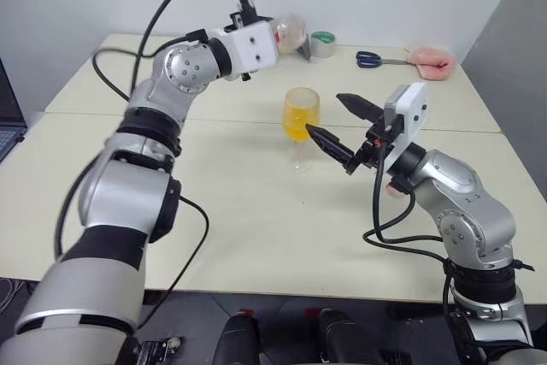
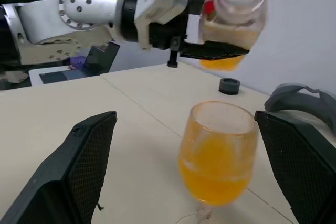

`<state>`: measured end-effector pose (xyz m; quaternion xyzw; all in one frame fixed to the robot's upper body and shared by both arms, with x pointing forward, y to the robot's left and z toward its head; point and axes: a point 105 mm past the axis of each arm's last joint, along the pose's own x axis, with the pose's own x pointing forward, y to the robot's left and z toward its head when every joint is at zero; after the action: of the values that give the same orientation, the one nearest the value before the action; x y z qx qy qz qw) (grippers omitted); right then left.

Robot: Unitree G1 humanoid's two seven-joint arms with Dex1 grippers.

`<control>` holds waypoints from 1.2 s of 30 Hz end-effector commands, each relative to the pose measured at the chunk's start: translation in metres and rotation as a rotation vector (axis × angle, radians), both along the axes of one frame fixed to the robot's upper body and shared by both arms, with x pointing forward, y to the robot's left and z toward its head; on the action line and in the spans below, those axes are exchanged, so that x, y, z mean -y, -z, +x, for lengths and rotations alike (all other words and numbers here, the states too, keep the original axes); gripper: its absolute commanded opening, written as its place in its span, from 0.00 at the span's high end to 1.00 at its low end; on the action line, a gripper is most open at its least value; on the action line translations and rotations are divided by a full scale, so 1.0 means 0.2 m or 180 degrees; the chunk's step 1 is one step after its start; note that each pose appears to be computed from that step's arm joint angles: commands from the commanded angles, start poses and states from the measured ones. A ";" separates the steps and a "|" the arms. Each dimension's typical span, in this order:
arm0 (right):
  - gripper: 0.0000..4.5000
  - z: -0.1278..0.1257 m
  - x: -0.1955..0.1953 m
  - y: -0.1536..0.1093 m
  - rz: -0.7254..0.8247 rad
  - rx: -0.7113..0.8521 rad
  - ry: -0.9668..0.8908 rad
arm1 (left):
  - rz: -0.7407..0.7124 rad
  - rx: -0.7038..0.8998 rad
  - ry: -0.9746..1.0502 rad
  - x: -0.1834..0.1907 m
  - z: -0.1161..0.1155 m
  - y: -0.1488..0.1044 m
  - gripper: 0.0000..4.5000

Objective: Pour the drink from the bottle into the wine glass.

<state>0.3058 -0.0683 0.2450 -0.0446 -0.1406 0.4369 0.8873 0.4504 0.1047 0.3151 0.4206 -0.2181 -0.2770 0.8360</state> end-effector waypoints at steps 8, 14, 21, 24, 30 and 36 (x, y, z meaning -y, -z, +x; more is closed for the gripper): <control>0.00 -0.24 0.03 0.07 -0.0198 -0.0269 -0.1019 | -0.2190 -0.0394 -0.1129 -0.61 -0.05 0.01 0.60; 0.00 -0.22 0.05 0.16 -0.0162 -0.0387 -0.0998 | -0.2566 -0.0784 -0.1368 -0.69 -0.11 0.31 0.60; 0.00 -0.20 0.03 0.17 -0.0065 -0.0343 -0.0893 | -0.2735 -0.1032 -0.1335 -0.68 -0.19 0.53 0.60; 0.00 -0.19 0.03 0.18 -0.0052 -0.0324 -0.0834 | -0.2680 -0.1087 -0.1383 -0.68 -0.20 0.60 0.60; 0.00 -0.20 0.02 0.19 -0.0013 -0.0318 -0.0783 | -0.2661 -0.1112 -0.1377 -0.69 -0.21 0.67 0.60; 0.00 -0.18 0.02 0.20 -0.0045 -0.0323 -0.0690 | -0.2513 -0.1132 -0.1433 -0.70 -0.22 0.73 0.52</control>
<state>0.2738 -0.0750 0.1955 -0.0076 -0.0723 0.5313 0.8441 0.4077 0.2421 0.1583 0.0368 -0.0419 -0.0558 0.9969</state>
